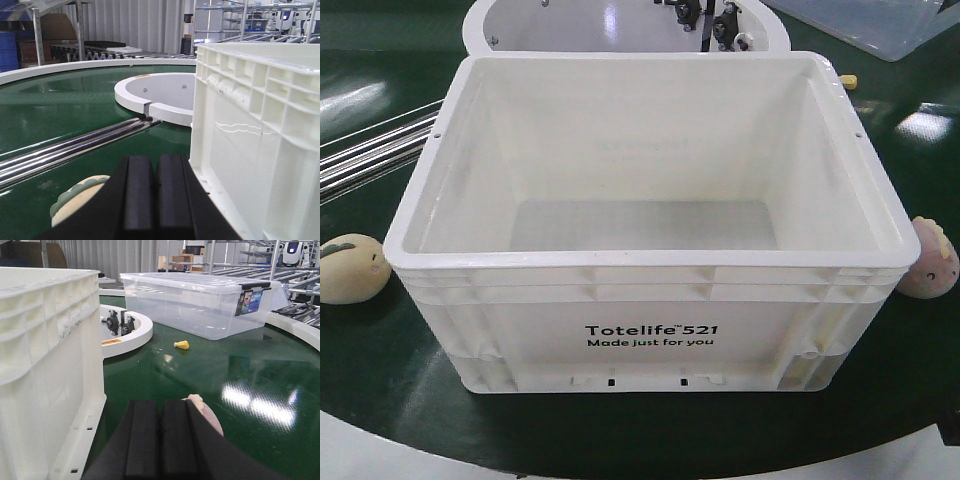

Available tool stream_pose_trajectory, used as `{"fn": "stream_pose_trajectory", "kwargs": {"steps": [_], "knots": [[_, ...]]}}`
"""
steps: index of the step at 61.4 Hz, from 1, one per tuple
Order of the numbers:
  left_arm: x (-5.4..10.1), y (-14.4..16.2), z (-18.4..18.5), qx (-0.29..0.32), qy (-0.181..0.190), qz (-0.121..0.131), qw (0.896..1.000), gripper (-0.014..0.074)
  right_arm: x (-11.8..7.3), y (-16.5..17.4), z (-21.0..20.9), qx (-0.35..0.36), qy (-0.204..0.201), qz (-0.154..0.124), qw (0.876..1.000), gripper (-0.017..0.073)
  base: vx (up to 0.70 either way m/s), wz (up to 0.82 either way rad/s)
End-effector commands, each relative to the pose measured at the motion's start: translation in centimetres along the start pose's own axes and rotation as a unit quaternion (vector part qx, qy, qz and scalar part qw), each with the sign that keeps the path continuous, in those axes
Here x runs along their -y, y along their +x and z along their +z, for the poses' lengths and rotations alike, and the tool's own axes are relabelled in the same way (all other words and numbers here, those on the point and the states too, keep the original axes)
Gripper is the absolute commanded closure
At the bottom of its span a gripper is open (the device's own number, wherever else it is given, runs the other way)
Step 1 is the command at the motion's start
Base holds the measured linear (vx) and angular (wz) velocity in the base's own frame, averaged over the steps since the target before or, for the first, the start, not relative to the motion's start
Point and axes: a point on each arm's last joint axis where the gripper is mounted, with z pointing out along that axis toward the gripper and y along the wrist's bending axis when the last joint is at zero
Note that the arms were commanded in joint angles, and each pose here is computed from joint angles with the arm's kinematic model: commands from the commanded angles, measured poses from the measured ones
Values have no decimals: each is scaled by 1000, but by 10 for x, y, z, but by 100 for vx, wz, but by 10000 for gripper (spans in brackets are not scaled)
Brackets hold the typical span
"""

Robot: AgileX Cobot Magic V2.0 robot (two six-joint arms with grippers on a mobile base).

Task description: Place moving items into box and shelve

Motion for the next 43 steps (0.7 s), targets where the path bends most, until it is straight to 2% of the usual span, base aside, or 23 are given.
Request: {"fn": "stream_pose_trajectory", "kwargs": {"steps": [1,43], "knots": [[0,-3,-1,41,-1,-7,999,600,0,-8,-1,49,1,-4,999,565,0,0],[0,-3,-1,41,-1,-7,999,600,0,-8,-1,49,1,-4,999,565,0,0]]}}
